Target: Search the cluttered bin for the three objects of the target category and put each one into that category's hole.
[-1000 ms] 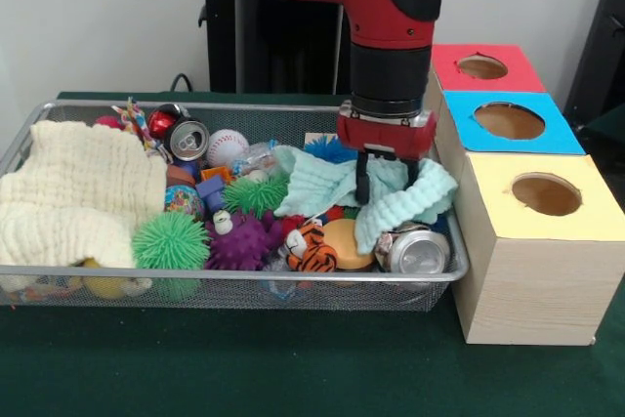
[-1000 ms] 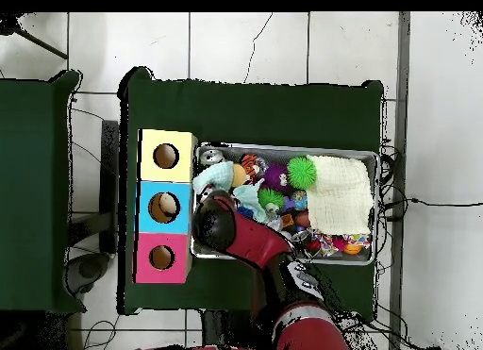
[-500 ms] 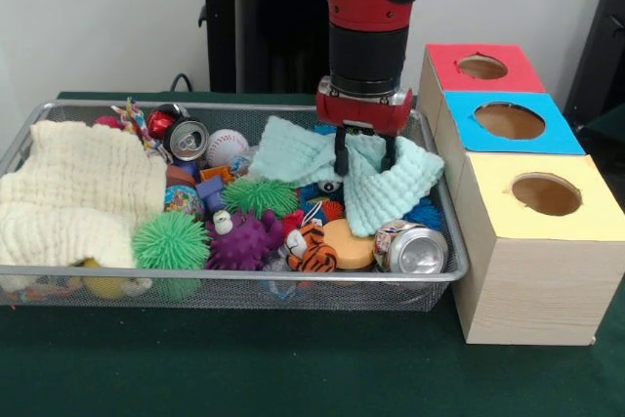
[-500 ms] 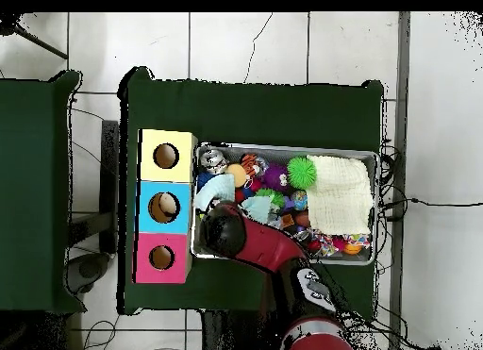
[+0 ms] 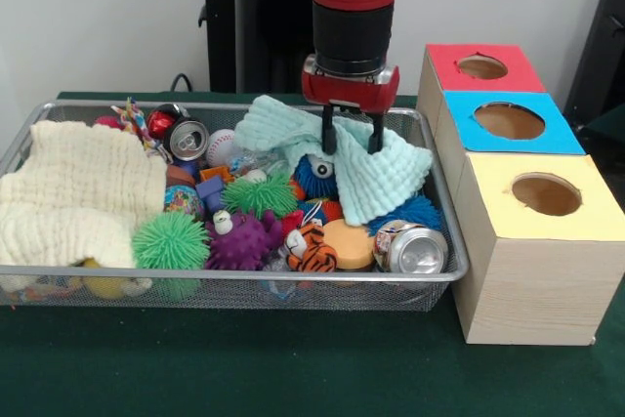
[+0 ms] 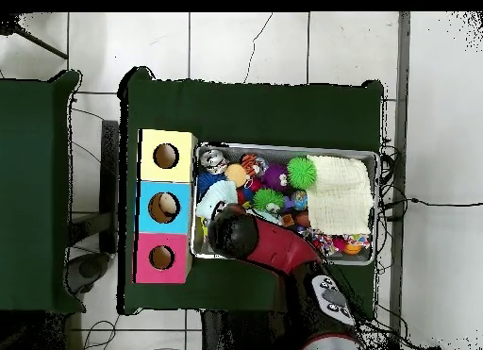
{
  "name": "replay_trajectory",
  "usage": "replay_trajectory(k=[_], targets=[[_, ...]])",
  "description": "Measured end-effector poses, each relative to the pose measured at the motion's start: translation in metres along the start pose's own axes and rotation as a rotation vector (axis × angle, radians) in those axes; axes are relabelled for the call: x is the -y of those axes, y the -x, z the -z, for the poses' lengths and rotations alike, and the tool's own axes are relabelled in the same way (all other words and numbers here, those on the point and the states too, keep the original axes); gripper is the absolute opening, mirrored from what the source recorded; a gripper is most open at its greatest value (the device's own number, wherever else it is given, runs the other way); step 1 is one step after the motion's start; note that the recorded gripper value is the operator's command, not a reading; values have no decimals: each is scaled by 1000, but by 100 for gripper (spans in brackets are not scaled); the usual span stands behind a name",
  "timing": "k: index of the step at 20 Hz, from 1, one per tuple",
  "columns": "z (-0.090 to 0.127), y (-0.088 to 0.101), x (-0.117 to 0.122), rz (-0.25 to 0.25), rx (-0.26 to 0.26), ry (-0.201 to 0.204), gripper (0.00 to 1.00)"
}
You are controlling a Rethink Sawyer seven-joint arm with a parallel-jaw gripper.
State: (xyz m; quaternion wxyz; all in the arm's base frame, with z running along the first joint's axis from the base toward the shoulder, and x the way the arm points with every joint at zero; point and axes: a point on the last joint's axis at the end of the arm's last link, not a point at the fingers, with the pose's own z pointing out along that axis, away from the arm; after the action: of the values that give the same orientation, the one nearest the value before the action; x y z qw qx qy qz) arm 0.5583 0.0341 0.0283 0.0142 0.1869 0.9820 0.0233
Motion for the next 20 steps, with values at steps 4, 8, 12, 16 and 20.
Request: replay_trajectory(k=[4, 8, 12, 16, 20], targets=[[2, 0, 3, -7, 0, 0, 100], [1, -3, 4, -7, -6, -1, 100], [0, -9, 3, -5, -17, -2, 100], [-1, -15, 0, 3, -25, -4, 100], [-4, -22, -10, 24, -33, -4, 100]])
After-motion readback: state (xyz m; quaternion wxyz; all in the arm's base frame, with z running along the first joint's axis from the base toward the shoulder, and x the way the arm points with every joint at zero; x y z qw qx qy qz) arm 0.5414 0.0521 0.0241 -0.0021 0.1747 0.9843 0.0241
